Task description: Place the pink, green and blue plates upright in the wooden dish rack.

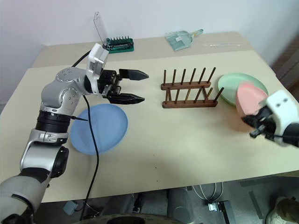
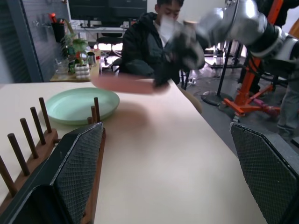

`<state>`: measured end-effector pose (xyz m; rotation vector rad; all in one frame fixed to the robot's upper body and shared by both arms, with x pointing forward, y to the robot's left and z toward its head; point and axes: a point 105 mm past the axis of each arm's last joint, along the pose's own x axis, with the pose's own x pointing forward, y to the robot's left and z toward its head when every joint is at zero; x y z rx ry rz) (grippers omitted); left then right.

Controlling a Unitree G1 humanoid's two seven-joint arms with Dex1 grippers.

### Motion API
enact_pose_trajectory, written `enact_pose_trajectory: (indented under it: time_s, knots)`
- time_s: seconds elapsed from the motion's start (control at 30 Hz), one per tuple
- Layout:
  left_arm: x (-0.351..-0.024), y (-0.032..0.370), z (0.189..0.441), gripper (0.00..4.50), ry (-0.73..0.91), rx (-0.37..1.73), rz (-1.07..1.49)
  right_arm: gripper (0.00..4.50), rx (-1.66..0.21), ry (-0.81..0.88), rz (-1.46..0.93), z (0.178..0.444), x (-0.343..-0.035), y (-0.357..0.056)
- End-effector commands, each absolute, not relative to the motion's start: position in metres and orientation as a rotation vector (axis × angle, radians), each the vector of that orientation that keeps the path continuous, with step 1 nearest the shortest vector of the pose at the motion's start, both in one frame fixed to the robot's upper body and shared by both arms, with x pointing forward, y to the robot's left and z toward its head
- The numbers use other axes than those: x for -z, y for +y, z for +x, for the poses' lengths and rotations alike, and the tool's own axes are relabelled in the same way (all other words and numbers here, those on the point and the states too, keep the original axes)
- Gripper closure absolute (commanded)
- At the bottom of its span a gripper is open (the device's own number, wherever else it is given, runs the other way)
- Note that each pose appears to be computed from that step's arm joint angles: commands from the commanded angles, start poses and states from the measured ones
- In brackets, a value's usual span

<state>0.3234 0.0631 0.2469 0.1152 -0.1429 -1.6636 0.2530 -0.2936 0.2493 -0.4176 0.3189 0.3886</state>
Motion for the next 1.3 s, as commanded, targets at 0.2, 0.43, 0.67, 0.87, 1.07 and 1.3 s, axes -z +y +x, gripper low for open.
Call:
enact_pose_trajectory:
  time_s: [0.2,0.43,0.67,0.87,1.07,1.3]
  knots:
    - [-0.263,0.062,0.324,0.00,-0.228,1.652,0.136,4.47,-0.738,-0.244,0.114,0.277,-0.346,-0.267]
    - [-0.265,0.067,0.321,0.00,-0.229,1.627,0.137,4.47,-1.008,-0.333,0.484,0.301,-0.364,-0.276]
    - [-0.263,0.076,0.314,0.00,-0.220,1.589,0.124,4.47,-1.021,-0.201,0.551,0.319,-0.329,-0.289]
    - [-0.262,0.078,0.309,0.00,-0.218,1.577,0.121,4.47,-0.999,-0.145,0.605,0.323,-0.307,-0.302]
    - [-0.262,0.076,0.309,0.00,-0.214,1.585,0.132,4.47,-0.989,-0.108,0.604,0.324,-0.295,-0.304]
    - [-0.263,0.074,0.309,0.00,-0.207,1.600,0.142,4.47,-0.939,-0.038,0.604,0.333,-0.273,-0.299]
